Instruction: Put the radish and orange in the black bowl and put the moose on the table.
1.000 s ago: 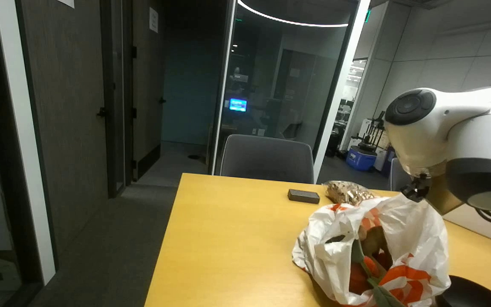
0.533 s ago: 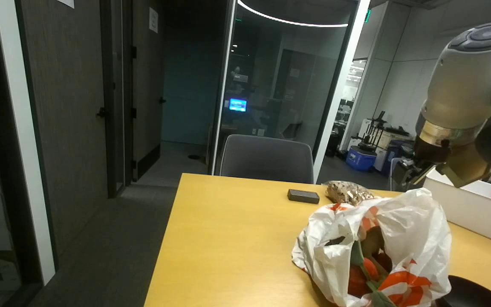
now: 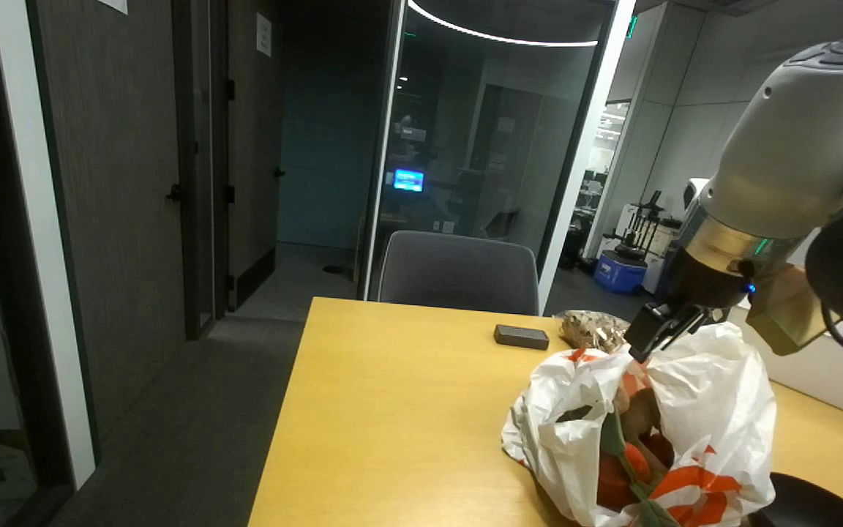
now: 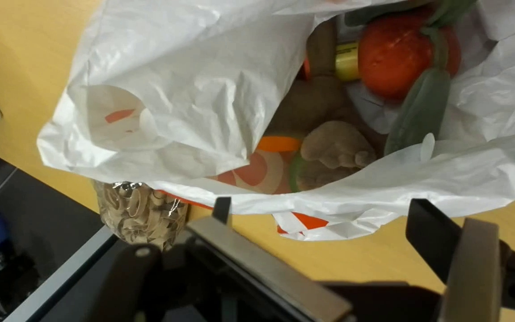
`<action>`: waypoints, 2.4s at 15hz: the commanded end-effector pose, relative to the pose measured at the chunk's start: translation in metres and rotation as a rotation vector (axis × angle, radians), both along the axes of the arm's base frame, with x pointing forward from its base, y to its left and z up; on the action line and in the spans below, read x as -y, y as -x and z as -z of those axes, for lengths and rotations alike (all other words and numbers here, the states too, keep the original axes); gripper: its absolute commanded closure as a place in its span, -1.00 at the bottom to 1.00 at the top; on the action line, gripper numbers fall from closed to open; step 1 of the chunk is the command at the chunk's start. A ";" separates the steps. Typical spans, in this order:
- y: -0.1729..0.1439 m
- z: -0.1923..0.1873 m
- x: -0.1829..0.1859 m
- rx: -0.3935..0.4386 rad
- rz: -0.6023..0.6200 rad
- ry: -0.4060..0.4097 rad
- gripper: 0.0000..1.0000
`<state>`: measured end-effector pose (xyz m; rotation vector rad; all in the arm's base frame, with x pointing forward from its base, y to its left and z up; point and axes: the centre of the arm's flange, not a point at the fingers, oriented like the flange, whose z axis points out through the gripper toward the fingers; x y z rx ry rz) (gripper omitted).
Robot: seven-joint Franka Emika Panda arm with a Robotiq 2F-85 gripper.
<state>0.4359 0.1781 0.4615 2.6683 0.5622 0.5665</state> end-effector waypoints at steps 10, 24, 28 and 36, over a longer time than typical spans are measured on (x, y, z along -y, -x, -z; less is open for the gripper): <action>0.009 0.077 -0.009 -0.120 -0.026 0.023 -1.00; -0.021 0.174 -0.002 -0.242 -0.028 -0.095 -0.36; -0.024 0.173 0.004 -0.240 -0.009 -0.110 0.29; -0.016 0.135 0.026 -0.245 -0.012 -0.173 0.91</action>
